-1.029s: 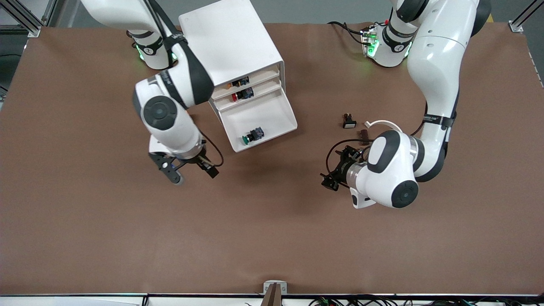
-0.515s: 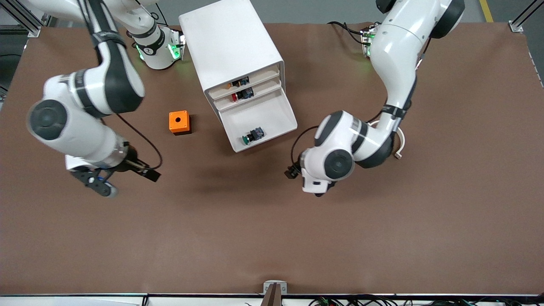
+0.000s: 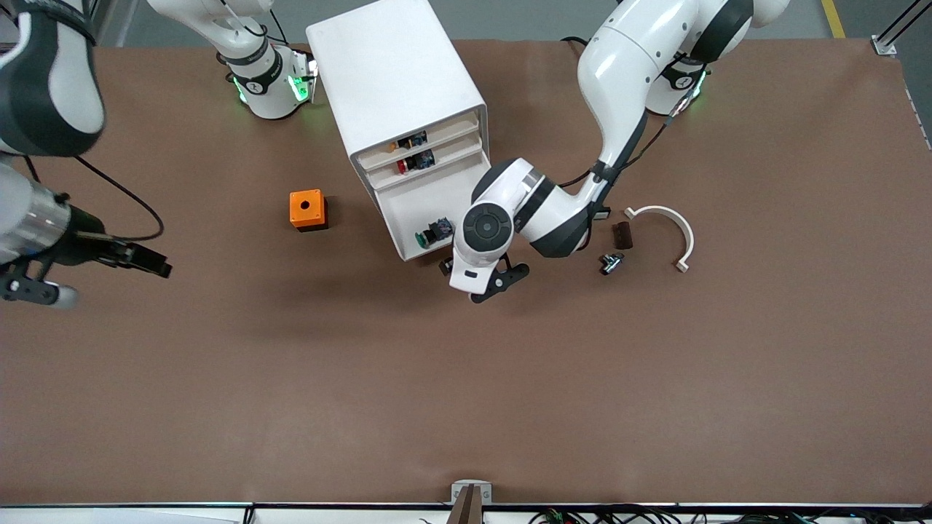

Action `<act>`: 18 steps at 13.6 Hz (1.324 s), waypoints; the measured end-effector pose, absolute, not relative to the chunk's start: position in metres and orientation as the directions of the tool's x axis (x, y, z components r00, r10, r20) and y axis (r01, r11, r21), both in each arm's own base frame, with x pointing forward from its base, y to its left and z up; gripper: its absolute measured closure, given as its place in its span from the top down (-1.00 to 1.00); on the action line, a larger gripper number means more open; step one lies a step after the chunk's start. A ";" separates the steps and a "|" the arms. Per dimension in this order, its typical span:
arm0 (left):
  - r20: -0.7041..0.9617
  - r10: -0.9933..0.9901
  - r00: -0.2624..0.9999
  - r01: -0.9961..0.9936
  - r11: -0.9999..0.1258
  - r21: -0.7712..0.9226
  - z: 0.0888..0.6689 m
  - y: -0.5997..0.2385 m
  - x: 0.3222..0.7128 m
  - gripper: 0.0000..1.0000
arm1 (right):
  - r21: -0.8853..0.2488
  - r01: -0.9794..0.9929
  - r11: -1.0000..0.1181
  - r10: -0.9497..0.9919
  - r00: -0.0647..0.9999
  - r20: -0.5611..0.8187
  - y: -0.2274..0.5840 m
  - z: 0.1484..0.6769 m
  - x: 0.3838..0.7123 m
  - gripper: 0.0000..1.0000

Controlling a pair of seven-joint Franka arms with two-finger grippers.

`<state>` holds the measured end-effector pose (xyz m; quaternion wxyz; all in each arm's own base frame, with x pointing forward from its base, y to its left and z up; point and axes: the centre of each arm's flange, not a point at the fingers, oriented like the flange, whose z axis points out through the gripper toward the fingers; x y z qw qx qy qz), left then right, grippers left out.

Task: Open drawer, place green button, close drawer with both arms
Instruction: 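Push the open drawer shut into the cabinet with the left gripper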

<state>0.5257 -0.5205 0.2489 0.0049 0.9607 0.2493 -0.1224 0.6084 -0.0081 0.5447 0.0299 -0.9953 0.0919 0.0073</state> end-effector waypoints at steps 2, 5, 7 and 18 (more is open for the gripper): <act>-0.228 0.464 0.856 0.467 -0.883 -0.045 0.236 -0.527 0.515 1.00 | -0.063 -0.172 -0.983 -0.172 0.985 -0.006 -0.022 0.573 0.590 1.00; -0.231 0.437 0.869 0.436 -0.898 -0.061 0.224 -0.539 0.494 1.00 | -0.070 -0.166 -0.984 -0.168 0.986 0.020 -0.021 0.589 0.568 1.00; -0.236 0.415 0.879 0.410 -0.909 -0.070 0.220 -0.548 0.479 1.00 | -0.071 -0.159 -0.985 -0.161 0.987 0.020 -0.017 0.587 0.560 1.00; -0.379 0.293 0.878 0.274 -0.956 -0.104 0.215 -0.608 0.376 1.00 | 0.009 -0.104 -0.994 -0.104 0.994 0.030 -0.002 0.596 0.551 1.00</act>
